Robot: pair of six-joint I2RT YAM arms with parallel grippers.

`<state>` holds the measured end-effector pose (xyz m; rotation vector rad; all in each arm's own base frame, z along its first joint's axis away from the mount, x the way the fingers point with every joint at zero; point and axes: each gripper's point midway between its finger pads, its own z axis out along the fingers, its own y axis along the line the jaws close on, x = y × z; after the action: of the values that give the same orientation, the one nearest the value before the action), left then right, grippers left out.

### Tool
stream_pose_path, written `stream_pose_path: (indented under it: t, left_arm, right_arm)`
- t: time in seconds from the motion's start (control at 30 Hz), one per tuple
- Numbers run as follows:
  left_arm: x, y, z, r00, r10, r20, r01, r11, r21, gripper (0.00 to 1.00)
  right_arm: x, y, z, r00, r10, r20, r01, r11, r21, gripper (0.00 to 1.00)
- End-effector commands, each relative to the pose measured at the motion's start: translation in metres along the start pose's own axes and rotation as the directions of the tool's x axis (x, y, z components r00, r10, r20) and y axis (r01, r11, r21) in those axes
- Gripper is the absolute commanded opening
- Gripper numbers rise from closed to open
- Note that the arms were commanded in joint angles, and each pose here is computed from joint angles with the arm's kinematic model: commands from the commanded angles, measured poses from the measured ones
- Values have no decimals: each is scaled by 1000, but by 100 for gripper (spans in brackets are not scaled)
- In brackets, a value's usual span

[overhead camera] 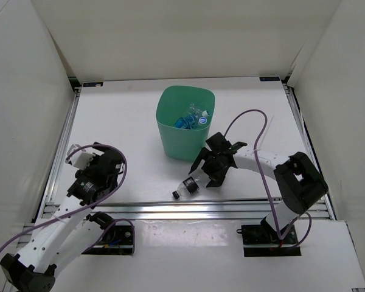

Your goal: Put the plastic bottles in the bin

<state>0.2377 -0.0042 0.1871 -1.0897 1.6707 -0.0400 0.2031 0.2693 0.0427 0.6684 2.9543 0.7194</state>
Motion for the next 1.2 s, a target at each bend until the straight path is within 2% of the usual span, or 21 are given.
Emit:
stream_pose_path:
  t: [0.0, 0.07, 0.1, 0.23, 0.43, 0.53, 0.6, 0.73, 0.8, 0.87, 0.9, 0.93, 1.03, 1.17]
  left_arm:
    - [-8, 17, -3, 999, -42, 33, 44, 998, -39, 100]
    - [-14, 18, -5, 997, -66, 45, 68, 997, -30, 100]
    - [-15, 19, -5, 996, -66, 54, 68, 997, -32, 100]
    - [-16, 24, -7, 997, -64, 53, 66, 997, -39, 100]
    - [-12, 31, -5, 997, -63, 50, 66, 996, -52, 100]
    - [-12, 31, -5, 996, -74, 51, 77, 996, -52, 100]
    - [-12, 31, -5, 996, -74, 51, 77, 996, -52, 100]
    - [-11, 32, -6, 996, -75, 50, 78, 995, -57, 100]
    - [-12, 34, -6, 996, -76, 50, 78, 995, -57, 100]
    - [-12, 34, -6, 995, -86, 50, 89, 994, -56, 100]
    - [-12, 36, -7, 996, -77, 49, 80, 995, -63, 100]
    - [-11, 37, -7, 996, -79, 48, 82, 994, -67, 100]
    - [-14, 37, -7, 995, -86, 59, 89, 994, -63, 100]
    - [-10, 42, -6, 994, -88, 58, 92, 993, -69, 100]
  right_arm:
    - [0, 27, -3, 1000, -28, -7, 27, 997, -77, 97]
    - [3, 26, 5, 999, -30, -31, 29, 998, -58, 94]
    - [5, 26, 4, 999, -31, -39, 28, 998, -62, 88]
    - [12, 23, 10, 996, -14, -91, 10, 999, -50, 75]
    - [20, 24, 9, 993, 2, -121, -7, 999, -46, 72]
    - [20, 24, 7, 992, 5, -125, -10, 999, -38, 64]
    - [20, 26, 6, 992, 5, -125, -10, 999, -38, 62]
    - [19, 29, 3, 992, -4, -124, 0, 999, -39, 48]
    - [17, 26, 1, 992, 3, -126, -6, 1000, -23, 45]
    - [17, 27, -11, 991, 7, -135, -9, 1000, -16, 49]
    - [15, 30, -14, 992, -8, -123, 6, 1000, -11, 55]
    - [10, 21, -24, 996, 0, -92, 4, 999, 36, 74]
    - [0, 20, -52, 1000, 11, -21, -9, 996, 93, 100]
    - [0, 32, -85, 996, 87, 37, -89, 994, 58, 100]
